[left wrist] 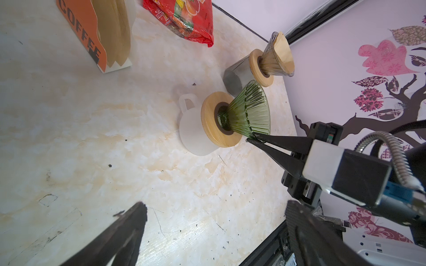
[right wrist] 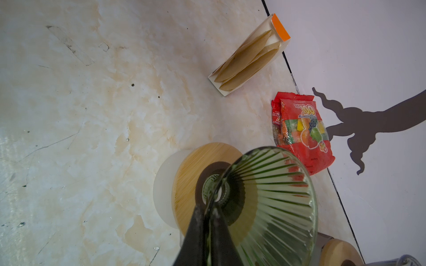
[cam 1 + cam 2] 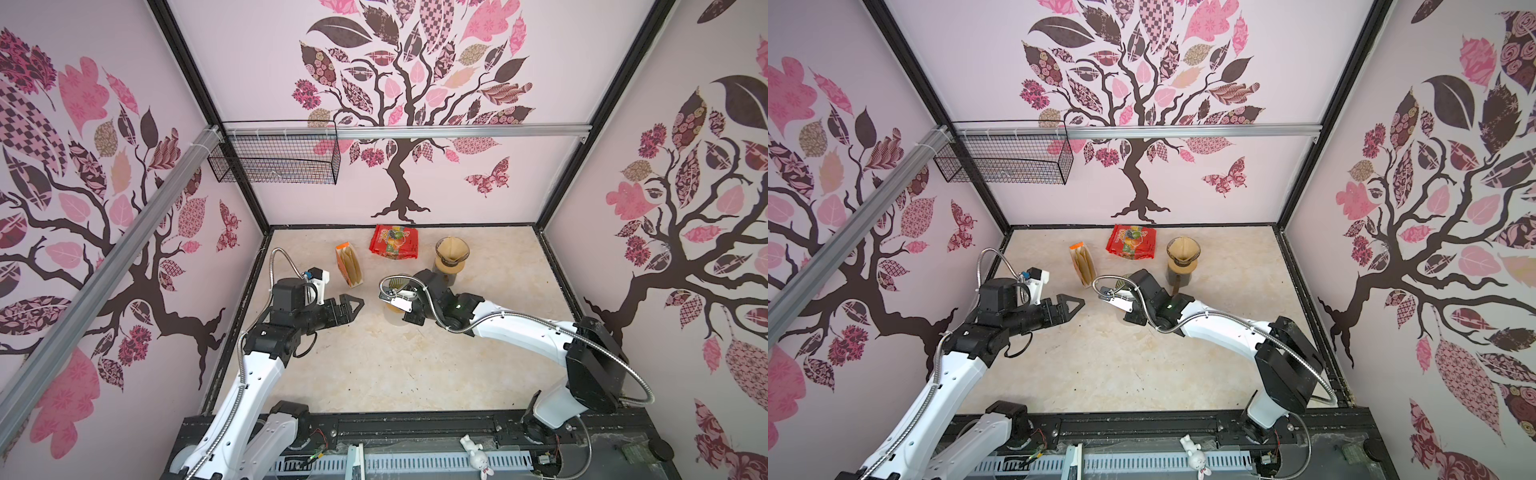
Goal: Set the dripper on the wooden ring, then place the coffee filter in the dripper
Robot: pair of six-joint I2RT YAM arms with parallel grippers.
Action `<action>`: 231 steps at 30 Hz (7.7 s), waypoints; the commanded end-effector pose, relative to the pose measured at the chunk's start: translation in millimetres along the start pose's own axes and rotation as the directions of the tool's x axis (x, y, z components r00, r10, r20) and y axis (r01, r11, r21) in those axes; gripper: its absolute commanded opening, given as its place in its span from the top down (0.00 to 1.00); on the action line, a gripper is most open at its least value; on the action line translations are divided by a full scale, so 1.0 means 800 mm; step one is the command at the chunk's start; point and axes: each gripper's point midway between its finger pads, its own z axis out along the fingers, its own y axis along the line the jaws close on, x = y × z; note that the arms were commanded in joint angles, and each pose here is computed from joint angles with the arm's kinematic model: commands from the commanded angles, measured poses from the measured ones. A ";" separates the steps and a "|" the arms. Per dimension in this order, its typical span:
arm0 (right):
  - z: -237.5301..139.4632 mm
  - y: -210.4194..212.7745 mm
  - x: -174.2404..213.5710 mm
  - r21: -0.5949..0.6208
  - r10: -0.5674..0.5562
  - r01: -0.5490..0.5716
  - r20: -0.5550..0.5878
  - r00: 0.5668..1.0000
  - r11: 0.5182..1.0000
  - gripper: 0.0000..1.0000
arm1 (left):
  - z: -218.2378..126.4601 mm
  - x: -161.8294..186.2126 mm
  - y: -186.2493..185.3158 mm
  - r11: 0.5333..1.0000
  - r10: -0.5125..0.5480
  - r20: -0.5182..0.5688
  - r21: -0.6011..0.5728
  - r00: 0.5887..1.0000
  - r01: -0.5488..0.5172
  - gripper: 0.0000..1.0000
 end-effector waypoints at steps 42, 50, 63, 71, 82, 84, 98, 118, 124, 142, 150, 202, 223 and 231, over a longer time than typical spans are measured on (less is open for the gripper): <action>0.012 -0.010 -0.024 -0.031 -0.059 0.058 -0.023 0.998 0.998 0.93 | 0.003 0.004 0.008 1.000 0.007 0.005 -0.008 1.000 -0.007 0.03; 0.015 -0.005 -0.019 -0.044 -0.060 0.059 -0.034 0.998 0.997 0.90 | 0.003 0.004 0.008 1.000 0.005 0.007 -0.010 1.000 -0.005 0.03; 0.015 -0.001 -0.017 -0.059 -0.056 0.054 -0.035 0.998 0.997 0.84 | 0.002 0.004 0.007 1.000 0.008 0.010 -0.010 1.000 -0.007 0.03; 0.015 0.001 -0.018 -0.073 -0.061 0.058 -0.037 0.997 0.996 0.80 | 0.001 0.003 0.007 1.000 0.007 0.011 -0.011 1.000 -0.007 0.03; 0.013 -0.010 -0.028 -0.043 -0.065 0.064 -0.025 0.998 0.997 0.72 | 0.001 0.003 0.009 1.000 0.006 0.012 -0.018 1.000 -0.005 0.03; 0.011 -0.011 -0.031 -0.047 -0.065 0.064 -0.017 0.998 0.997 0.72 | 0.001 0.003 0.009 1.000 0.006 0.014 -0.020 1.000 -0.005 0.03; -0.025 -0.023 -0.063 -0.028 -0.026 0.029 0.092 0.995 0.999 0.69 | -0.001 0.002 0.013 0.999 0.006 0.020 -0.038 1.000 -0.005 0.03; -0.114 -0.120 -0.111 0.076 0.390 -0.448 0.377 0.840 0.891 0.09 | -0.045 -0.034 0.038 0.965 -0.039 0.201 -0.246 0.979 0.089 0.03; -0.121 -0.175 -0.108 0.125 0.607 -0.670 0.328 0.724 0.732 0.00 | -0.050 -0.045 0.029 0.970 -0.035 0.227 -0.227 0.973 0.088 0.03; -0.112 -0.156 -0.042 -0.039 0.901 -0.912 0.180 0.395 0.407 0.08 | 0.023 -0.068 -0.061 0.998 0.054 -0.001 -0.039 0.999 -0.054 0.09; -0.083 -0.124 -0.007 -0.107 0.960 -0.954 0.034 0.276 0.278 0.34 | 0.073 -0.066 -0.054 0.994 0.030 -0.146 -0.104 0.989 -0.045 0.24; -0.002 -0.078 0.046 -0.037 0.940 -0.953 -0.158 0.304 0.302 0.81 | 0.171 -0.048 -0.028 0.981 -0.060 -0.338 -0.192 0.939 -0.006 0.75; 0.009 -0.072 0.039 -0.038 0.931 -0.948 -0.183 0.316 0.315 0.89 | 0.179 -0.036 -0.021 0.982 -0.066 -0.369 -0.188 0.927 -0.005 0.92; 0.018 -0.064 0.048 -0.013 0.918 -0.948 -0.243 0.313 0.319 0.96 | 0.185 -0.030 -0.021 0.985 -0.074 -0.395 -0.173 0.916 0.005 1.00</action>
